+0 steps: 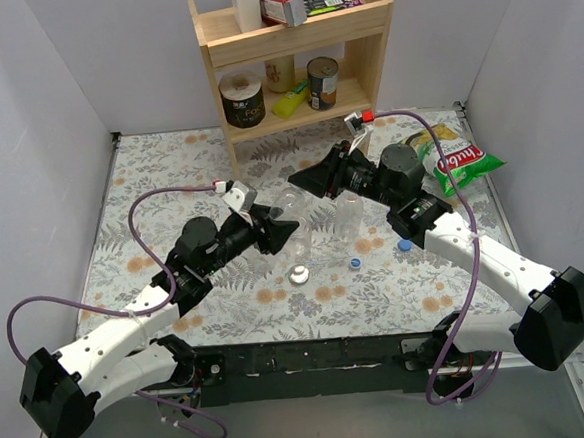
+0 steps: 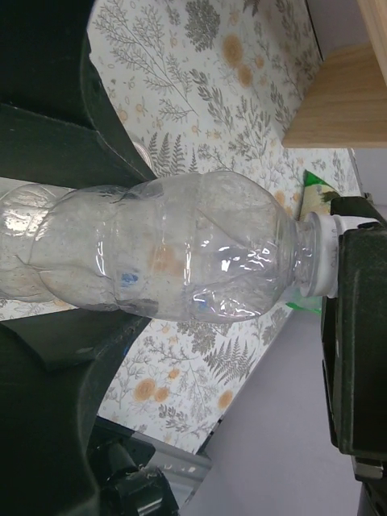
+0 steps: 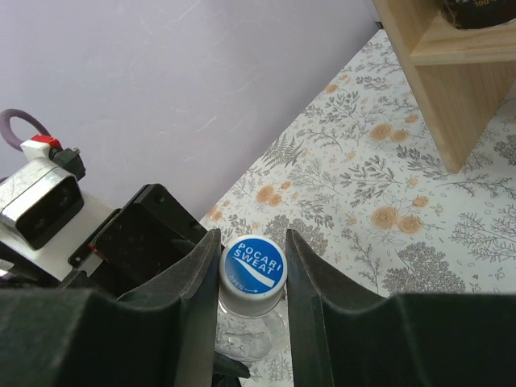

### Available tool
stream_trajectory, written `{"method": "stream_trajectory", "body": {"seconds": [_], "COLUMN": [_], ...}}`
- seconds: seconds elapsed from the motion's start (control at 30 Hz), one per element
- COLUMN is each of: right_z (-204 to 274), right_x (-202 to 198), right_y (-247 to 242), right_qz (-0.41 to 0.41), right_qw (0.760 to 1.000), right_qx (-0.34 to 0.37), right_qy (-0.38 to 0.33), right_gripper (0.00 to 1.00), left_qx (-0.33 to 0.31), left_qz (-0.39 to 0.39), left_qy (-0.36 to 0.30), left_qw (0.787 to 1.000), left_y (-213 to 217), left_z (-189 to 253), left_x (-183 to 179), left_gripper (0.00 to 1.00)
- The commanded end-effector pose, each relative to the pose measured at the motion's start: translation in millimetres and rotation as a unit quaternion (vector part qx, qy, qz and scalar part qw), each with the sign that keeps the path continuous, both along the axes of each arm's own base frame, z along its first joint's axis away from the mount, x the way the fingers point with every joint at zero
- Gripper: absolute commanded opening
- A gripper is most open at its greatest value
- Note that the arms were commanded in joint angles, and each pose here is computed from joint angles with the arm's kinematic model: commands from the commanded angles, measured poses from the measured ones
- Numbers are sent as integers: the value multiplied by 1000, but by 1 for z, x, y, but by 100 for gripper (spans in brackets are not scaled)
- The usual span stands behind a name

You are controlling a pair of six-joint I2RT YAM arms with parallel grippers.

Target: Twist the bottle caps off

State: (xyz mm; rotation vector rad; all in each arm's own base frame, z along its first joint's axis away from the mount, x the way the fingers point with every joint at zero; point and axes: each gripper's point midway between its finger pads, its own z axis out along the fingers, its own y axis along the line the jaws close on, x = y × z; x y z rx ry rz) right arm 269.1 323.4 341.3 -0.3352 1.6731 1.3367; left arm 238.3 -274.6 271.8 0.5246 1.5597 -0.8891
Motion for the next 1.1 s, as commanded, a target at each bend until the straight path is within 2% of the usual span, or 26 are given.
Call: {"method": "stream_trajectory", "body": {"seconds": [0.0,0.23,0.37,0.53,0.77,0.87,1.0,1.03,1.07], "right_z": [30,44,49,51,46,45,48,49,53], "right_x": [-11,-30,-42,-67,-80,-77,-59,-55,-53], "right_y": [1,5,6,9,9,9,4,1,0], "right_qz": [24,75,108,184,233,225,178,165,156], "right_qw": [997,990,982,961,944,947,961,964,965], "right_qx": [15,29,27,22,5,-4,-18,-22,-24], "right_qy": [-68,-118,-150,-205,-234,-230,-210,-206,-207], "right_gripper": [1,1,1,1,1,1,1,6,17], "left_qx": [-49,-65,-70,-63,-53,-50,-34,-26,-22], "left_qz": [-81,-211,-302,-373,-373,-365,-326,-313,-286], "left_qy": [-30,-51,-49,-38,-37,-36,-26,-34,-36], "left_qw": [995,974,949,925,925,929,944,949,957], "left_y": [-7,-15,-17,-19,-19,-19,-20,-20,-20], "left_z": [29,39,43,44,42,40,33,31,30], "left_x": [-20,-57,-85,-101,-101,-98,-82,-76,-66], "left_gripper": [30,30,29,29,29,29,29,29,29]}}
